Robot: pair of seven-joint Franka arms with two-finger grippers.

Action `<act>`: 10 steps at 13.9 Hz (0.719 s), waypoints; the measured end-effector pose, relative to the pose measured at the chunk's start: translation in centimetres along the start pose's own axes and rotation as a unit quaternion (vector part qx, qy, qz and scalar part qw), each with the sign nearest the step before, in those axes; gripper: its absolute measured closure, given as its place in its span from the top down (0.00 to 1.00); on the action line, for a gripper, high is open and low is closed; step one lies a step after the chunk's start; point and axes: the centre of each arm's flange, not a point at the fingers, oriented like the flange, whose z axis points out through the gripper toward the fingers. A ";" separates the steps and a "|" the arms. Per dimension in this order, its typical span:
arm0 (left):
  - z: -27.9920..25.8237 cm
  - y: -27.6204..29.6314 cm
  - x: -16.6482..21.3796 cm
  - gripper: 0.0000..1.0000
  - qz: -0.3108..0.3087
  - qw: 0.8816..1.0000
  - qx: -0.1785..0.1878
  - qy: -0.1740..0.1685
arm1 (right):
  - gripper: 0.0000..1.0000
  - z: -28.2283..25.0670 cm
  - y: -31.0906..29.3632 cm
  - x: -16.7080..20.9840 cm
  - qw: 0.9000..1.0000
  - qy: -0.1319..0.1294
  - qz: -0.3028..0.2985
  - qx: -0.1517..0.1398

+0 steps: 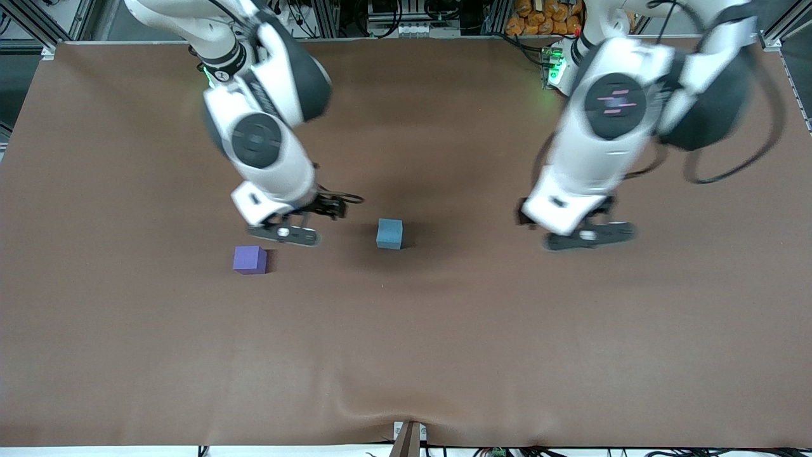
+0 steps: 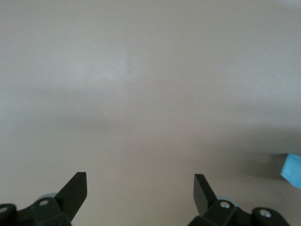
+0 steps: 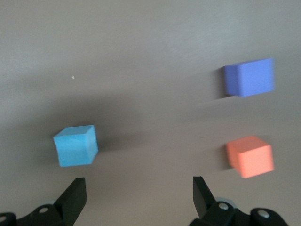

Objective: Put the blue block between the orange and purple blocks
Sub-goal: 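Release the cube with the left gripper while the right gripper approaches it, then grasp the light-blue cube with the right gripper while the left gripper withdraws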

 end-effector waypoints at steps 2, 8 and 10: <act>-1.3 -4.9 0.3 1.00 0.001 1.000 -0.004 0.001 | 1.00 3.7 -3.1 -0.8 1.000 0.004 0.015 0.002; -3.5 -15.6 -1.8 1.00 -0.002 1.000 -0.027 -0.004 | 1.00 13.2 -10.4 -2.8 0.998 0.051 0.006 0.027; -4.2 -18.0 -2.7 1.00 -0.001 1.000 -0.030 -0.001 | 1.00 15.5 -11.6 -3.2 0.996 0.081 -0.023 0.019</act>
